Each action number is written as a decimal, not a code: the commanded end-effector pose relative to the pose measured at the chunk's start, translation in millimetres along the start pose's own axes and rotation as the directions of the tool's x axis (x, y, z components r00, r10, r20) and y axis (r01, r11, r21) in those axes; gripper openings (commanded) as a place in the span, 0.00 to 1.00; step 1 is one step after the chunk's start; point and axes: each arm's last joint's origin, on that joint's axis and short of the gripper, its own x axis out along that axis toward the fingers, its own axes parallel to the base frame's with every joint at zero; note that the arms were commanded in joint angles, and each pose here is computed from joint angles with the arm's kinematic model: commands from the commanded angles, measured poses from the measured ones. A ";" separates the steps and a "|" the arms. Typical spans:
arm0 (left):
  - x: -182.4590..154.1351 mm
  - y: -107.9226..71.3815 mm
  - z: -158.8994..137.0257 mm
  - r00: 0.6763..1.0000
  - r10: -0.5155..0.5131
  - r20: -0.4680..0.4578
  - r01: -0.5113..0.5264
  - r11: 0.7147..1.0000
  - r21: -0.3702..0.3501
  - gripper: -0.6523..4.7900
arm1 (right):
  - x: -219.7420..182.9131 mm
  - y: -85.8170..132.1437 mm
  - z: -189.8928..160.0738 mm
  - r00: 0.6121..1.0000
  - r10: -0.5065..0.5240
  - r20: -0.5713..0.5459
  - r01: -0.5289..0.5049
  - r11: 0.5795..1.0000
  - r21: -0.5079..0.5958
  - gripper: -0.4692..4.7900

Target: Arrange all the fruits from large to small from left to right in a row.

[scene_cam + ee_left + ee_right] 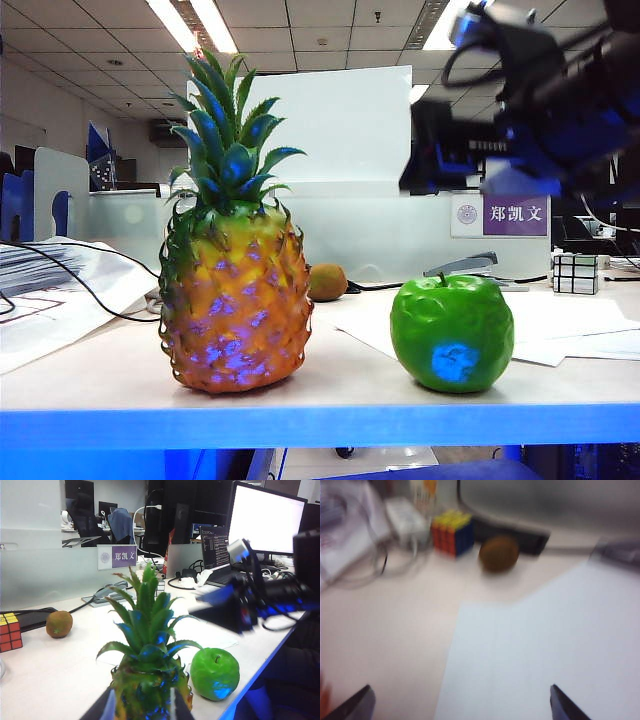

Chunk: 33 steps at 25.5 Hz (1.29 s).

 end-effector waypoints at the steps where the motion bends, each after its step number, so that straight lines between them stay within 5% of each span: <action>1: 0.0 -0.3 1.5 1.000 -0.005 0.009 0.005 1.000 0.006 0.40 | 18.8 -13.2 25.1 0.995 0.045 0.092 -0.040 0.998 -0.050 1.00; 17: 0.0 0.0 1.5 1.000 0.003 0.010 -0.003 1.000 0.009 0.40 | 222.4 -66.0 74.1 0.976 0.214 -0.044 -0.217 0.974 -0.063 1.00; 33: 0.0 1.0 1.2 0.999 0.034 0.011 -0.035 0.999 0.022 0.40 | 293.2 -69.5 47.5 0.946 0.289 -0.149 -0.298 0.954 -0.041 1.00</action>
